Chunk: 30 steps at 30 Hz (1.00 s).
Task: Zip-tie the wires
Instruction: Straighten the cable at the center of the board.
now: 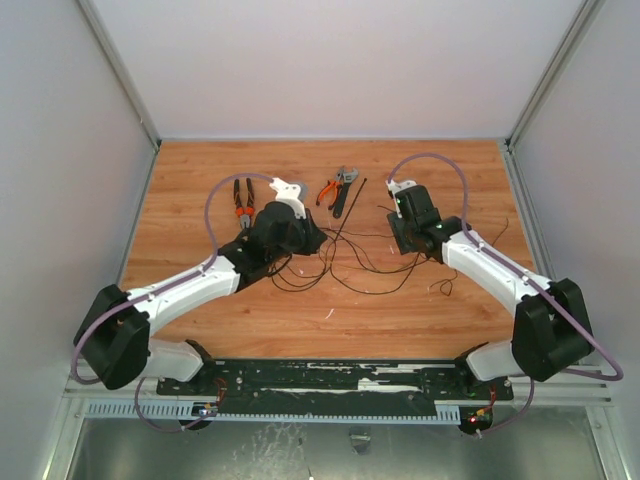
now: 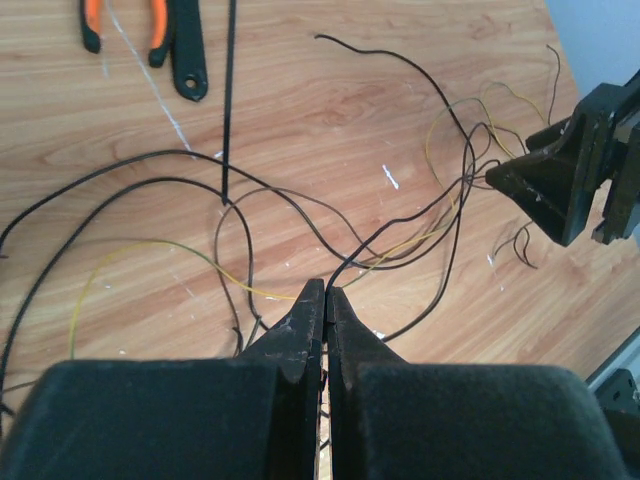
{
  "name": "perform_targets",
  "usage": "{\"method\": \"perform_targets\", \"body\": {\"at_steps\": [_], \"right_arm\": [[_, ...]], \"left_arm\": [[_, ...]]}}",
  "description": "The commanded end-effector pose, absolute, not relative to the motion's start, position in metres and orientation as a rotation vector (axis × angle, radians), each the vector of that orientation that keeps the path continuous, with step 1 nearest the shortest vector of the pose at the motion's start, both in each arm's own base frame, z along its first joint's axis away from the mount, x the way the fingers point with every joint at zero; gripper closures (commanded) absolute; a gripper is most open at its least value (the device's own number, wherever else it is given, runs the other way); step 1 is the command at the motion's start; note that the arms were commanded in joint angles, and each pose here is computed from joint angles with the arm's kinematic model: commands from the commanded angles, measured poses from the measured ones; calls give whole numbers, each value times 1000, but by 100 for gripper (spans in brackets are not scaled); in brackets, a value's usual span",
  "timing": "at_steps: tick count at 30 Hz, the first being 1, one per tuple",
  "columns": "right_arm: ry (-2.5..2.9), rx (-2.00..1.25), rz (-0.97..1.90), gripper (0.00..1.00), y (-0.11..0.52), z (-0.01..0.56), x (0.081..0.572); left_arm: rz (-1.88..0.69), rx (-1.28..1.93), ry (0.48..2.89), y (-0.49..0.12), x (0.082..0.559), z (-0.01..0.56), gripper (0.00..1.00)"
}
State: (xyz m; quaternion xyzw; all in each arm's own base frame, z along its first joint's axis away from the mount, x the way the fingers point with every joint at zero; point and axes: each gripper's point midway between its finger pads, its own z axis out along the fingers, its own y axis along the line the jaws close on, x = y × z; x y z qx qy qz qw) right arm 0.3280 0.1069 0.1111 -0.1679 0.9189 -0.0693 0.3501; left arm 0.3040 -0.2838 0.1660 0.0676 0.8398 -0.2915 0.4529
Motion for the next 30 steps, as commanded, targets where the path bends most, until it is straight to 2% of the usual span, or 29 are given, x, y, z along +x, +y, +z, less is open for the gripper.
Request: {"method": "perform_targets", "body": {"at_steps": [1,2,7,14,16,19,24,30], "right_arm": [[2301,-387,-111,48,114,140,341],[2300,-378,-116,44,113,141,341],[2329,-291,-94,44,103,144,340],[2261,-76,103,43,80,163,331],[2249,-34,121,40,73,164,324],[2272,24,145,39,68,156,311],[2301,16,397,39,98,139,283],[2352,138,430,38,99,117,271]], "left_arm": [[-700,122,2059,-267,304,170,100],[-694,117,2062,-264,303,170,100],[-656,90,2070,-249,302,168,100],[-642,75,2093,-240,297,156,100],[-633,74,2096,-238,297,153,100],[-627,70,2098,-236,296,152,100],[-644,71,2080,-236,296,159,100],[-656,75,2066,-236,294,164,100]]}}
